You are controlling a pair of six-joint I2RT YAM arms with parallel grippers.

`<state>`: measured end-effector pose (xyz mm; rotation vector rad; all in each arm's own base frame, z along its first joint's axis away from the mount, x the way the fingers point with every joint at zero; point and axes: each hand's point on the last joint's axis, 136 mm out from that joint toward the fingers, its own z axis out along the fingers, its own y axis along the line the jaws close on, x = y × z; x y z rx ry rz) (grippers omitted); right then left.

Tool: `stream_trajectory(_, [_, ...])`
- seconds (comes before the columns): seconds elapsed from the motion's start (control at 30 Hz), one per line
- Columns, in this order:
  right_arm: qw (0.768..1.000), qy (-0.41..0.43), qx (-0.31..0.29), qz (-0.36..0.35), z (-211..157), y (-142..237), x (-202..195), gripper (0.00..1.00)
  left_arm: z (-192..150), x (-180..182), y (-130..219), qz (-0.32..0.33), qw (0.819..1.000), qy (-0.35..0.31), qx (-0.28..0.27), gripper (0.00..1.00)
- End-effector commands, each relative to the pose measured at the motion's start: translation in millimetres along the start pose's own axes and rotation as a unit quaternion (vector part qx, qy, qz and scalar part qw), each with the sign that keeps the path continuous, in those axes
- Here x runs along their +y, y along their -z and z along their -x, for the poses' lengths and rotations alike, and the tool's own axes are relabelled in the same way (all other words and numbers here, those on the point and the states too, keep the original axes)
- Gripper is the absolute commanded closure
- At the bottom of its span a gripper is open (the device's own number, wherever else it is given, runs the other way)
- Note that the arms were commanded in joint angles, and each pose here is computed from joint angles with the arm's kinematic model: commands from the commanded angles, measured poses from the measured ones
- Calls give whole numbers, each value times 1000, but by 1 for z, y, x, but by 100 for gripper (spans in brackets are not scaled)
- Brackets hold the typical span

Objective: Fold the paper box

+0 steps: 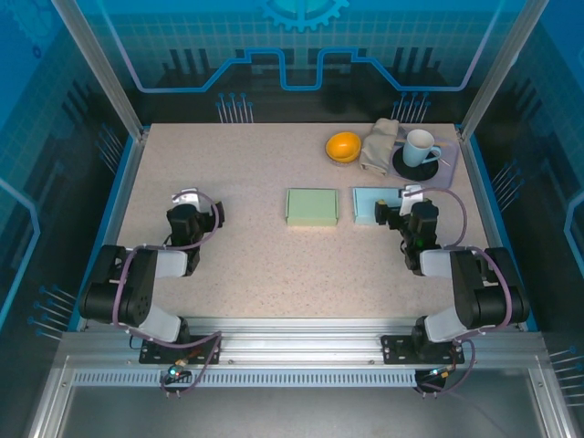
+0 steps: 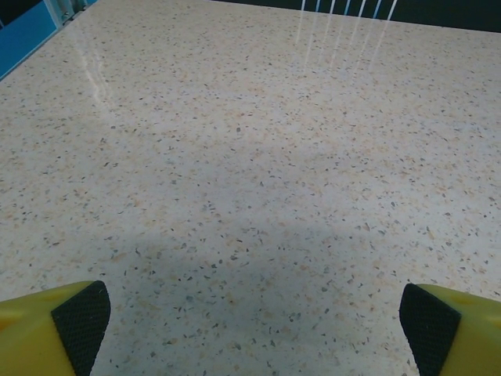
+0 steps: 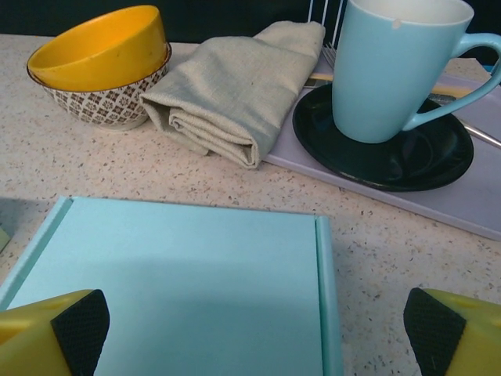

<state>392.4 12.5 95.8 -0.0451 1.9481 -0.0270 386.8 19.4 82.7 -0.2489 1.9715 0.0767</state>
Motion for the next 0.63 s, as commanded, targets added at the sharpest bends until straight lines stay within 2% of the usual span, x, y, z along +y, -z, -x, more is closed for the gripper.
stream_trajectory(0.0, [1000, 20, 8, 16, 0, -4, 9, 0, 11, -5, 0, -14, 1000, -8, -22, 1])
stream_trajectory(0.33, [999, 27, 12, 42, 1, -5, 17, 0, 10, -7, -1, -17, 1000, -11, -20, 1])
stream_trajectory(0.6, [999, 27, 13, 42, 0, -5, 17, 0, 9, -18, -2, -56, 998, -20, -10, 1])
